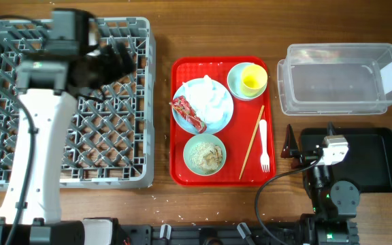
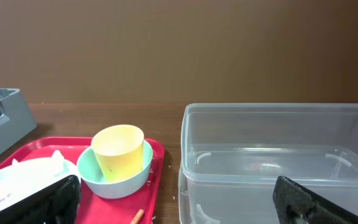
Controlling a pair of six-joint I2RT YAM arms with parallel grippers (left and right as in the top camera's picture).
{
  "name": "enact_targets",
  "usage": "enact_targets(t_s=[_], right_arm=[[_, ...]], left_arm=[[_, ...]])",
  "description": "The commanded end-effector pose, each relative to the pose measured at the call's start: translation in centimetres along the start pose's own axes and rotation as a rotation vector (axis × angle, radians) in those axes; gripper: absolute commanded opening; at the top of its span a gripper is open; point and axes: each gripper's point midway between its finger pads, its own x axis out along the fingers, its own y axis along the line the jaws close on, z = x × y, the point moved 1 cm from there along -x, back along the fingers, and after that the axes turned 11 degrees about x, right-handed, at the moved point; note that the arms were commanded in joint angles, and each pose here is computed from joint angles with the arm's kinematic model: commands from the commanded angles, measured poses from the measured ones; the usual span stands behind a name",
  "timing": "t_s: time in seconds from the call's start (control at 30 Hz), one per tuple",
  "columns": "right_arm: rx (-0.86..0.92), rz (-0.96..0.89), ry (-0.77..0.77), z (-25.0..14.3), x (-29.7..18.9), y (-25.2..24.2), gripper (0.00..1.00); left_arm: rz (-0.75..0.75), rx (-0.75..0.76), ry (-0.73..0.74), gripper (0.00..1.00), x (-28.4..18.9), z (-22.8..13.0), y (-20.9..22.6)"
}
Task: Sort waste into correct bins and load items into the dishwasher rack
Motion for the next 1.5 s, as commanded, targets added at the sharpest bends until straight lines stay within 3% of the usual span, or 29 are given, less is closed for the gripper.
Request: enact_targets(t_s=[0.0,0.1,0.23,0.4,0.57,0.63,0.67,0.7,0.77,0.8,0.87,0.97,1.0,1.07,1.13,1.2,1.3,1.37,1.47], right_arm=[[0.01,-0.008,-0.01,0.2,0.0,-0.1,1.0],[0.01,-0.008,-0.01,0.2,0.0,-0.1,1.0],[0.01,-0.008,-0.01,0.2,0.0,-0.1,1.0],[0.053,0.022,-0.024,0.6,0.0,0.4,1.0],[0.757,0.254,-0.172,5.9,-1.0,3.1,1.0],[1.23,0.338,-0.145,7.0,-1.4,3.4,1.0],[1.316,0.407,-0.174,8.5,-2.0,3.8,1.0],[1.267,0.5,-0.249,10.7,-3.1,4.4,1.0],[1.009,0.699,-0.505,16.7,-7.7,6.2,1.0],[0.87,0.717,-0.602,19.4,-9.5,7.0,1.0],[0.759,0.638,-0.595,22.4,-9.1,7.7,0.99],[0.474,0.646,-0.398,25.8,-6.1,11.7,1.0],[0.381,0.705,-0.262,26.2,-4.3,13.8,1.0],[0.264,0.793,0.075,25.3,0.8,16.4,1.0],[0.21,0.716,0.289,23.1,5.6,16.5,1.0],[0.141,0.541,0.554,18.4,10.8,18.2,1.0],[0.057,0.318,0.796,11.7,14.7,20.5,1.0],[0.032,0.335,0.882,7.4,16.4,23.3,1.0],[0.167,0.305,1.087,-0.4,17.6,25.6,1.0]], left_arm=[[-0.046,-0.103,0.026,1.0,-0.5,0.2,1.4],[0.066,-0.143,-0.055,1.0,-0.9,2.0,4.9],[0.146,-0.356,-0.082,1.0,-2.1,2.6,11.2],[0.182,-0.418,-0.072,1.0,-2.7,2.0,13.7],[0.183,-0.418,-0.072,1.0,-2.7,2.0,13.7],[0.182,-0.418,-0.072,1.0,-2.7,2.0,13.7],[0.182,-0.418,-0.072,1.0,-2.7,2.0,13.7],[0.183,-0.418,-0.072,1.0,-2.7,2.0,13.7],[0.183,-0.418,-0.072,1.0,-2.7,2.0,13.7],[0.183,-0.418,-0.072,1.0,-2.7,2.0,13.7],[0.183,-0.418,-0.072,1.0,-2.7,2.0,13.7],[0.183,-0.418,-0.072,1.0,-2.7,2.0,13.7],[0.183,-0.418,-0.072,1.0,-2.7,2.0,13.7],[0.182,-0.418,-0.072,1.0,-2.7,2.0,13.7],[0.182,-0.418,-0.072,1.0,-2.7,2.0,13.7],[0.183,-0.418,-0.072,1.0,-2.7,2.0,13.7],[0.183,-0.418,-0.072,1.0,-2.7,2.0,13.7],[0.182,-0.418,-0.072,1.0,-2.7,2.0,13.7],[0.183,-0.418,-0.072,1.0,-2.7,2.0,13.7]])
